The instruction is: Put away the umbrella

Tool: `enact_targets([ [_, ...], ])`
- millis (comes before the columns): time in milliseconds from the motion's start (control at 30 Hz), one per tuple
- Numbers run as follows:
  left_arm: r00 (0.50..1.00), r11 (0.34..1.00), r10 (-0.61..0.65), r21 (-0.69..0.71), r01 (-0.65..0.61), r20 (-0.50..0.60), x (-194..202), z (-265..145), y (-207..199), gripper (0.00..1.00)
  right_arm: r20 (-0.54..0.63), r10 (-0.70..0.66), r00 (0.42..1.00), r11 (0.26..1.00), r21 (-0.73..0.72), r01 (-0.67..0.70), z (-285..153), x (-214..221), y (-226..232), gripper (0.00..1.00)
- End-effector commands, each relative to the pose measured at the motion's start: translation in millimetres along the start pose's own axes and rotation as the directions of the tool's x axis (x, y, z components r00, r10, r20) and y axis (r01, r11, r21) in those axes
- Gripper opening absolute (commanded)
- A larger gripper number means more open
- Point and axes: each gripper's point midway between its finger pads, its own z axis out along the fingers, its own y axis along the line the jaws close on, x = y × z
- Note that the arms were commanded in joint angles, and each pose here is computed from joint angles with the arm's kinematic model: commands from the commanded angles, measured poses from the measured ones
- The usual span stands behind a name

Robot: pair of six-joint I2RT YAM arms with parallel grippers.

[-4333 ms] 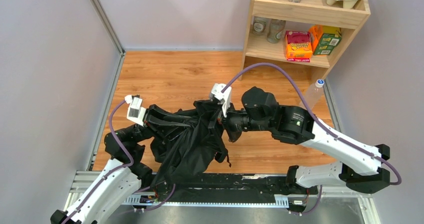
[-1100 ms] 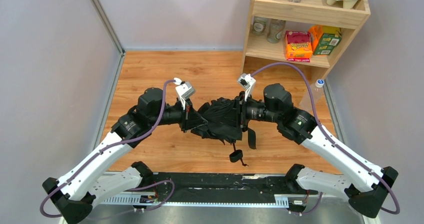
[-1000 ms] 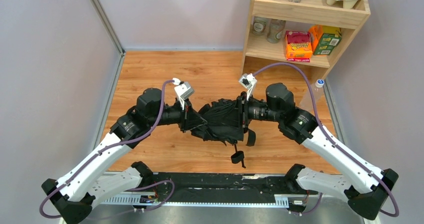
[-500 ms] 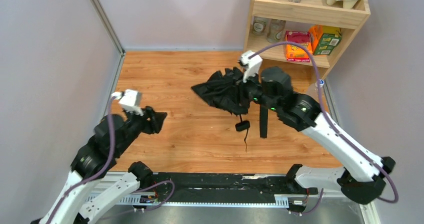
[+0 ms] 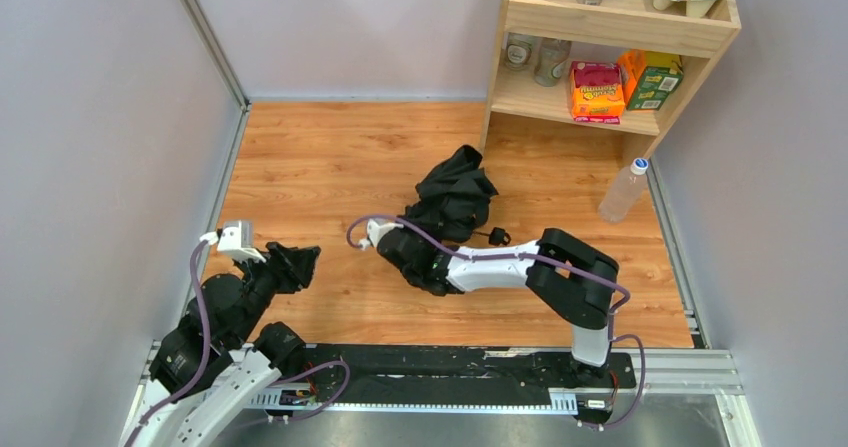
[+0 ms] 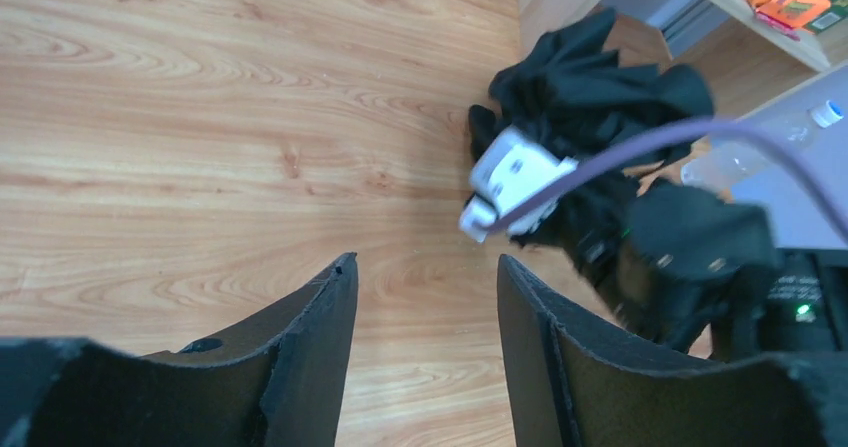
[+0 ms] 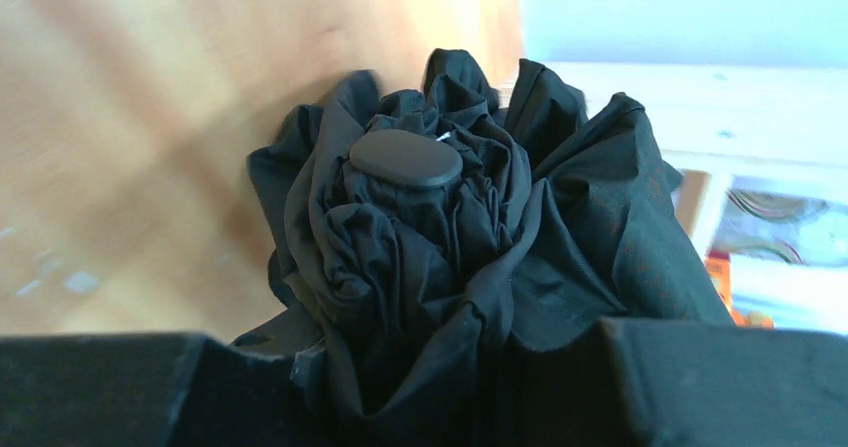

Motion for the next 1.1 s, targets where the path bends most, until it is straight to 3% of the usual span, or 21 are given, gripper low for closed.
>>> enact_targets([
  [0,0.992,0.992,-0.122,-0.017,0.123,0.033,8.3,-2.2,8.8,0.58,0.018,-0.084,0.996,0.984,-0.156,0.086,-22.4,6.3,47.7,0.0],
  [100,0.987,0.987,-0.157,0.014,0.157,0.02,19.2,0.3,6.3,0.56,-0.024,-0.142,0.99,0.914,-0.387,0.122,-33.0,29.5,96.3,0.0],
  [167,0.984,0.985,-0.173,0.009,0.173,-0.03,34.3,6.0,5.7,0.55,-0.024,-0.177,0.984,0.826,-0.547,0.135,-46.7,34.6,123.2,0.0],
  [267,0.971,0.976,-0.218,0.001,0.219,-0.095,50.7,11.7,2.0,0.55,-0.054,-0.236,0.97,0.656,-0.745,0.118,-65.3,50.4,155.4,0.0],
  [367,0.958,0.968,-0.246,0.009,0.25,-0.146,62.5,13.1,-2.4,0.52,-0.125,-0.247,0.961,0.447,-0.895,-0.002,-84.7,60.6,179.1,0.0],
  [467,0.948,0.956,-0.283,0.036,0.291,-0.148,67.9,13.8,-5.7,0.48,-0.171,-0.211,0.962,0.265,-0.958,-0.112,-101.6,57.9,196.5,0.0],
  [600,0.926,0.936,-0.335,0.049,0.348,-0.175,82.7,17.3,-7.5,0.46,-0.262,-0.162,0.951,0.098,-0.964,-0.249,-110.3,56.0,205.0,0.0],
  [733,0.891,0.911,-0.393,0.038,0.411,-0.226,102.1,31.4,-12.9,0.65,-0.331,-0.147,0.932,-0.042,-0.94,-0.34,-113.1,53.6,209.3,0.0],
  [867,0.814,0.837,-0.498,0.08,0.542,-0.299,120.3,55.1,-36.8,0.75,-0.383,-0.122,0.916,-0.123,-0.91,-0.396,-109.2,57.8,213.5,0.0],
  [967,0.74,0.764,-0.587,0.077,0.64,-0.327,137.5,77.1,-45.1,0.75,-0.395,-0.11,0.912,-0.165,-0.898,-0.409,-108.2,62.9,218.5,0.0],
  [1067,0.733,0.771,-0.599,0.017,0.637,-0.323,156.6,95.5,-36.0,0.75,-0.413,-0.076,0.908,-0.187,-0.888,-0.42,-103.4,62.6,217.6,0.0],
])
